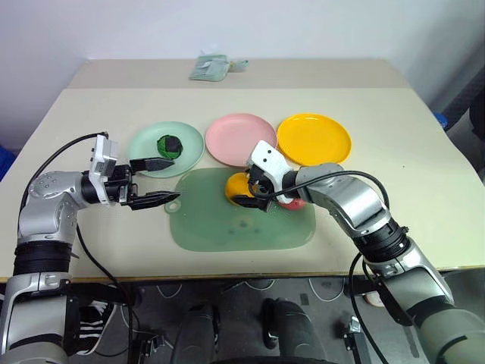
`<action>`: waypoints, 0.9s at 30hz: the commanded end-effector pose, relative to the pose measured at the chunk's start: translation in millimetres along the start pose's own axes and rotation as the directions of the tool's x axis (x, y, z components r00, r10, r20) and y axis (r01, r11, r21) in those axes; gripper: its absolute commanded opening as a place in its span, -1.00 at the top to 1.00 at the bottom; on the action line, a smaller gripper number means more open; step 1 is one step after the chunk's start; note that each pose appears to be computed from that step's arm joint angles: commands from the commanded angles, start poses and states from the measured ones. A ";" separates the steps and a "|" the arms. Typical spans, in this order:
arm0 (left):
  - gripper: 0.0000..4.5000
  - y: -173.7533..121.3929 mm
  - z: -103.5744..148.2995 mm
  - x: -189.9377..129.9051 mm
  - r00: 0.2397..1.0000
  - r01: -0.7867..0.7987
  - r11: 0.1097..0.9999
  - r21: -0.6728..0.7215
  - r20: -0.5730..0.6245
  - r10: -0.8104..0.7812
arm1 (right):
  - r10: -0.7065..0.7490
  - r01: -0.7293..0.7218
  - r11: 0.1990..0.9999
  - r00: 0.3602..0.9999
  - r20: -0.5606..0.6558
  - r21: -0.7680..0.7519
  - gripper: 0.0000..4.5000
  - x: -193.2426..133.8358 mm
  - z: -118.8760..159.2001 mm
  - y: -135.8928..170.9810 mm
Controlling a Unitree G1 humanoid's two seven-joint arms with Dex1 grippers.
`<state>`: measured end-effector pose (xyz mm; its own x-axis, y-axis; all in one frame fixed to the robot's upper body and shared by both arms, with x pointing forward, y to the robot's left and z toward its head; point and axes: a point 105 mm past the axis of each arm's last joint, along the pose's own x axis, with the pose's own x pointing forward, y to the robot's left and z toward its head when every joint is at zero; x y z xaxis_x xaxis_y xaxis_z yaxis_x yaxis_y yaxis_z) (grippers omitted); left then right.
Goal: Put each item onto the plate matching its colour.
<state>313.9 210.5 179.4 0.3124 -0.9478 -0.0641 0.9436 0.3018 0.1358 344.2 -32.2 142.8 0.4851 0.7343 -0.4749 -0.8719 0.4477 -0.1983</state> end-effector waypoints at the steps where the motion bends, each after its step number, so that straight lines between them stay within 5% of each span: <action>1: -1.00 -0.3 11.2 0.0 1.000 -0.003 0.999 0.045 0.031 0.001 | 0.016 -0.015 0.999 1.000 0.027 -0.048 -0.76 0.3 10.7 2.3; 3: -1.00 0.3 12.2 1.4 0.999 -0.004 0.999 0.048 0.035 0.003 | 0.011 -0.010 0.998 1.000 0.026 -0.058 -0.46 0.4 10.5 1.6; 10: -1.00 5.2 15.9 4.5 0.998 -0.027 0.998 0.051 0.063 0.024 | -0.037 0.033 0.999 0.981 0.193 0.023 -0.46 -18.8 48.9 -14.6; 13: -1.00 15.2 18.9 7.9 0.993 -0.087 0.994 0.062 0.090 0.081 | -0.206 0.183 0.977 0.943 0.260 0.110 -0.46 -33.2 60.4 -50.5; 20: -1.00 24.7 20.4 18.0 0.980 -0.154 0.987 0.055 0.134 0.145 | -0.605 0.580 0.795 0.780 0.161 0.178 -0.46 -75.8 29.2 -142.8; 27: -1.00 27.3 17.4 23.0 0.978 -0.170 0.984 0.051 0.134 0.162 | -0.689 0.663 0.716 0.722 0.068 0.217 -0.46 -84.9 -11.4 -171.9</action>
<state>344.8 196.0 186.7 0.4491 -0.8906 0.0712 0.8784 0.4547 0.1474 447.2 -178.4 180.6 0.9382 0.2520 -0.2373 -0.3114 0.9138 -0.2608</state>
